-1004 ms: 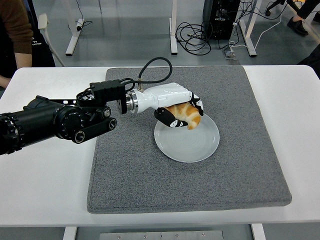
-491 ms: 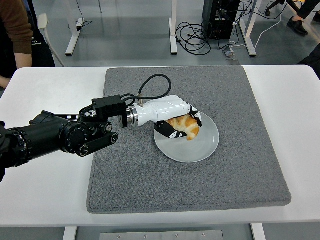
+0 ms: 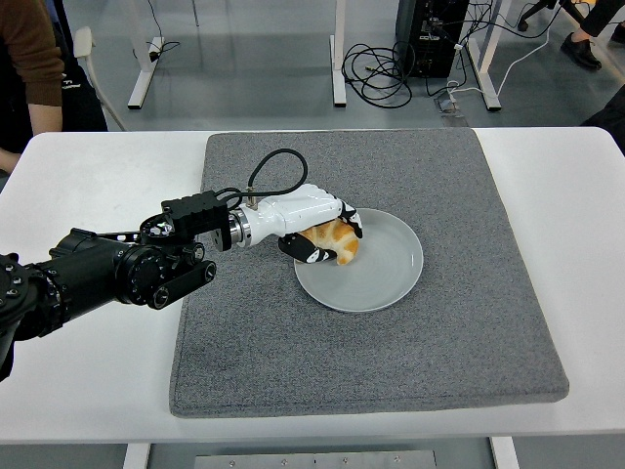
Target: Place the bread on the plate
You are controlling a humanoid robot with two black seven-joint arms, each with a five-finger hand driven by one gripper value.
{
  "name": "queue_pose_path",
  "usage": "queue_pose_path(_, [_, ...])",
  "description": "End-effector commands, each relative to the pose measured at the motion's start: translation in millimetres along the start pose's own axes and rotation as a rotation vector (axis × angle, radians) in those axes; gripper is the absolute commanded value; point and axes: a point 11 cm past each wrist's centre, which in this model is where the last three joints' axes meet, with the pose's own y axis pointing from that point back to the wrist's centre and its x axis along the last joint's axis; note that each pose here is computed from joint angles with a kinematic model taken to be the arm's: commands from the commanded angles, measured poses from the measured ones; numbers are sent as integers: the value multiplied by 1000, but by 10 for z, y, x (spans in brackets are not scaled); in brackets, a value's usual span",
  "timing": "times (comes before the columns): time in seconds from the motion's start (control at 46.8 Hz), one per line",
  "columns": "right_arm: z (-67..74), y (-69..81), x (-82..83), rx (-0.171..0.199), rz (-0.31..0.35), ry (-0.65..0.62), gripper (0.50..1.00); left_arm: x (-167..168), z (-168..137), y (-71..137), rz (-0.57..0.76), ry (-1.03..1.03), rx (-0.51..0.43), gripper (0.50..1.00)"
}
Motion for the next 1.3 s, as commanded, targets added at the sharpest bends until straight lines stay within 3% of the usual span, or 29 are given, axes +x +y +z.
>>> queue_pose_path(0.0, [0,0,1,0,1,0,1000,-12,-13,8,0,3,5,500])
queue_pose_path(1.004, [0,0,1,0,1,0,1000,66,25,-27,16,21,-3,500])
queue_pose_path(1.282, [0,0,1,0,1,0,1000,-76,305,-97,-16,69,-84,500])
